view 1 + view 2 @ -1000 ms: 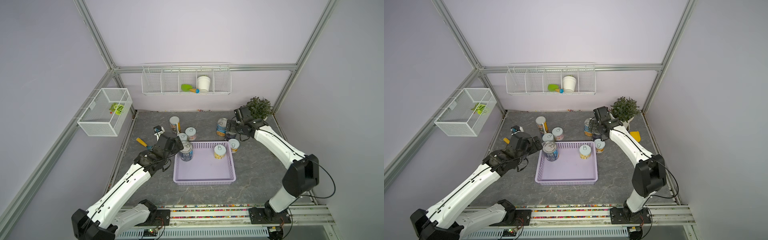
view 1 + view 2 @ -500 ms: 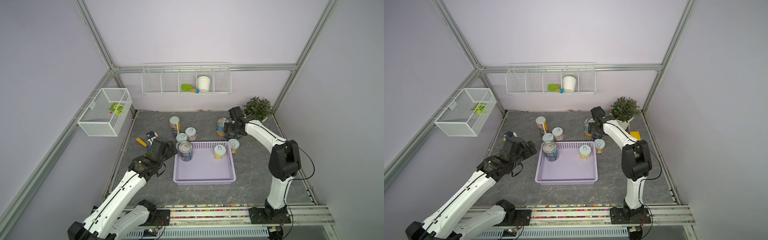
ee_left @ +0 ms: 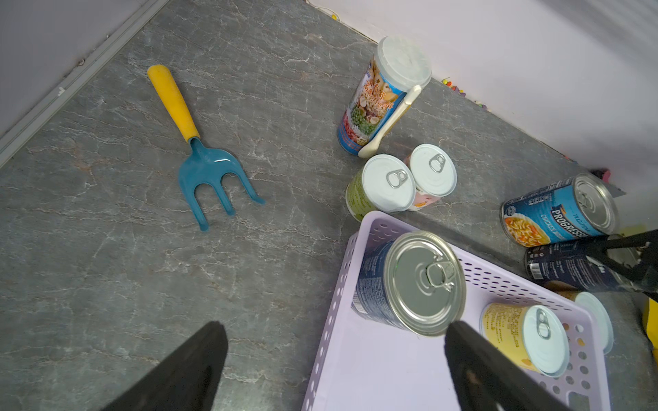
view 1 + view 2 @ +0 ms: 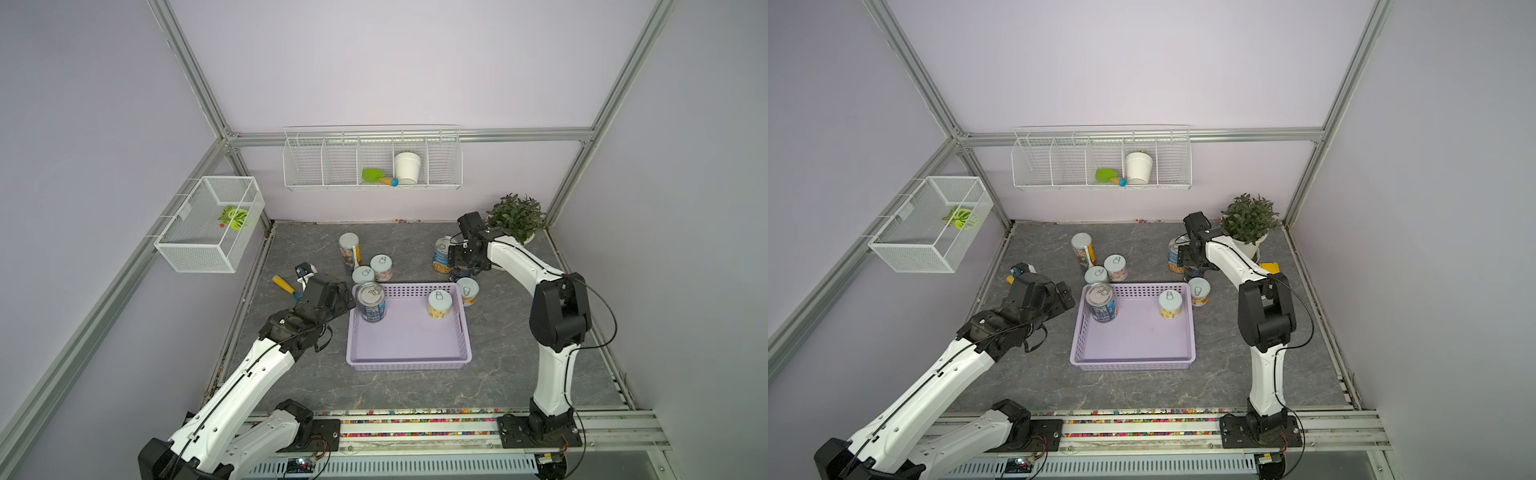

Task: Put the canned food in the basket
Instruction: Pick up the canned food from the center of the board.

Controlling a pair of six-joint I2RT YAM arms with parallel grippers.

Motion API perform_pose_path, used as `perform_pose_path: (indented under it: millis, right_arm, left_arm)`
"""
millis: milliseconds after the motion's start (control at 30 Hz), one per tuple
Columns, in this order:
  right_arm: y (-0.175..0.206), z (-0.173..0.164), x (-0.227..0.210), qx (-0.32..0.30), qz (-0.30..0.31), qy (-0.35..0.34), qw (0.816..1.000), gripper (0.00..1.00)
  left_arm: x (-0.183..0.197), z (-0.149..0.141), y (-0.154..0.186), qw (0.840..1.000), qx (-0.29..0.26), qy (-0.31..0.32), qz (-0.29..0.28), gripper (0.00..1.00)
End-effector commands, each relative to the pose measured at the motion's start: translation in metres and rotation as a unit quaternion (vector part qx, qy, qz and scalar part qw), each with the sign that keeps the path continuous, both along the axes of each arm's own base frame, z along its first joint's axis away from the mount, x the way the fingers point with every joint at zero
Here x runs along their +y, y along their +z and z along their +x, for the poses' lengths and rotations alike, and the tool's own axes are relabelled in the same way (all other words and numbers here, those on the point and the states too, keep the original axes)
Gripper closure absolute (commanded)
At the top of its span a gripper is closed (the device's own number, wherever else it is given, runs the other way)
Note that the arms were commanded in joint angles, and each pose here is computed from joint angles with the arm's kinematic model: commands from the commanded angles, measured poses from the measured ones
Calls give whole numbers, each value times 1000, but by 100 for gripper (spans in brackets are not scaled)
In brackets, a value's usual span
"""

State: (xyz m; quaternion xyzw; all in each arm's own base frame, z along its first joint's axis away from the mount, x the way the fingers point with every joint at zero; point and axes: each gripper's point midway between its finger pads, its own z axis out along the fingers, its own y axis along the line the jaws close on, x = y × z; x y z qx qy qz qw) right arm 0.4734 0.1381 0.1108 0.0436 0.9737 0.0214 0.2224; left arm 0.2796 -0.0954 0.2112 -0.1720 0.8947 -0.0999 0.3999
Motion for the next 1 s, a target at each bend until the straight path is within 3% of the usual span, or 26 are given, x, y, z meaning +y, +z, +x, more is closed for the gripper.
perform_pose_path:
  millis: [0, 133, 333, 667, 967]
  right_arm:
    - [-2, 3, 2, 8, 3, 10, 1000, 17]
    - [-3, 3, 2, 8, 1, 13, 1000, 27]
    - [4, 2, 2, 3, 2, 14, 1000, 34]
    - [60, -8, -2, -63, 21, 8, 998, 44]
    - [87, -17, 3, -91, 51, 20, 994, 54]
  left_arm:
    - [2, 2, -2, 1000, 2, 4, 4, 0]
    - [1, 2, -2, 1000, 3, 2, 4, 0]
    - [1, 1, -1, 1000, 2, 0, 2, 0]
    - [-2, 2, -1, 1000, 2, -7, -1, 0]
    - [-3, 2, -1, 1000, 2, -9, -2, 0]
